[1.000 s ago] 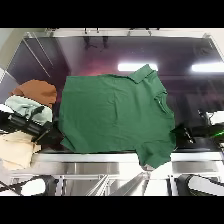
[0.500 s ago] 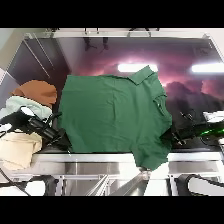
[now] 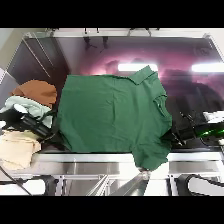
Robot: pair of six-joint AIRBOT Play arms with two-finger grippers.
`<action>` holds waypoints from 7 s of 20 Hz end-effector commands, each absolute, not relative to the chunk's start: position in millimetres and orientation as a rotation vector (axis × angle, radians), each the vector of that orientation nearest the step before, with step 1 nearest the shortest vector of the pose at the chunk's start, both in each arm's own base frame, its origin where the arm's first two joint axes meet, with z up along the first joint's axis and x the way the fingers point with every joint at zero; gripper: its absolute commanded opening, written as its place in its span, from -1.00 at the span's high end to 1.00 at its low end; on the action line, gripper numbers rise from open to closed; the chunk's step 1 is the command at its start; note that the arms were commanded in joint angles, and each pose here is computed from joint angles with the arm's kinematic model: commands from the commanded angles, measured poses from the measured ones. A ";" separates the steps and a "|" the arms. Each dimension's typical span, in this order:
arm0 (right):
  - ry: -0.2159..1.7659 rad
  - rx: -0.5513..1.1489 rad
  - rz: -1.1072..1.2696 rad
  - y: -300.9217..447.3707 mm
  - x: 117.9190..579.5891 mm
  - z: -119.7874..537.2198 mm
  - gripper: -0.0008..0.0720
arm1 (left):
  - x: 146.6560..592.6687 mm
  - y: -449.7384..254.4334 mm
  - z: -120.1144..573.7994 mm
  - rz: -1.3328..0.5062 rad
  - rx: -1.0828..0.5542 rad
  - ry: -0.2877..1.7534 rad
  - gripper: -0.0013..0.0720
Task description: Fold the shirts.
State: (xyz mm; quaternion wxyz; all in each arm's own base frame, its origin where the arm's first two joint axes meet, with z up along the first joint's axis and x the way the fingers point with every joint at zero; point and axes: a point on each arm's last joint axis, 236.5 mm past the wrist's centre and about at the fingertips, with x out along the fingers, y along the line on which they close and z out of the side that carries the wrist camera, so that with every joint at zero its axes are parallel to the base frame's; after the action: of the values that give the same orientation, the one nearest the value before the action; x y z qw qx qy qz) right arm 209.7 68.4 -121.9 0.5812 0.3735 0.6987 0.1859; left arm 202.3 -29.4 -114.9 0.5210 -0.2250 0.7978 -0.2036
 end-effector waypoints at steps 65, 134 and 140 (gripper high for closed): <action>0.713 0.637 0.516 62.9 477.3 81.4 0.93 | 454.4 -67.4 53.3 -0.740 -0.405 1.039 0.91; 1.411 1.363 0.237 42.3 214.4 -90.8 0.93 | 271.6 -125.5 -123.2 -0.760 -0.304 1.991 0.91; 1.343 1.467 0.246 16.9 224.6 -52.2 0.93 | 305.6 -84.3 -108.7 -0.618 -0.356 1.953 0.92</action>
State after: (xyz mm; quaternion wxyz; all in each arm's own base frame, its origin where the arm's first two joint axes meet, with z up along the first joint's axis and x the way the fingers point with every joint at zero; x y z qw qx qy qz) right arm 224.7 20.7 -70.6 0.5547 0.5974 0.5716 0.0936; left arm 297.6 -95.8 -121.0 0.5060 -0.1268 0.8101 -0.2677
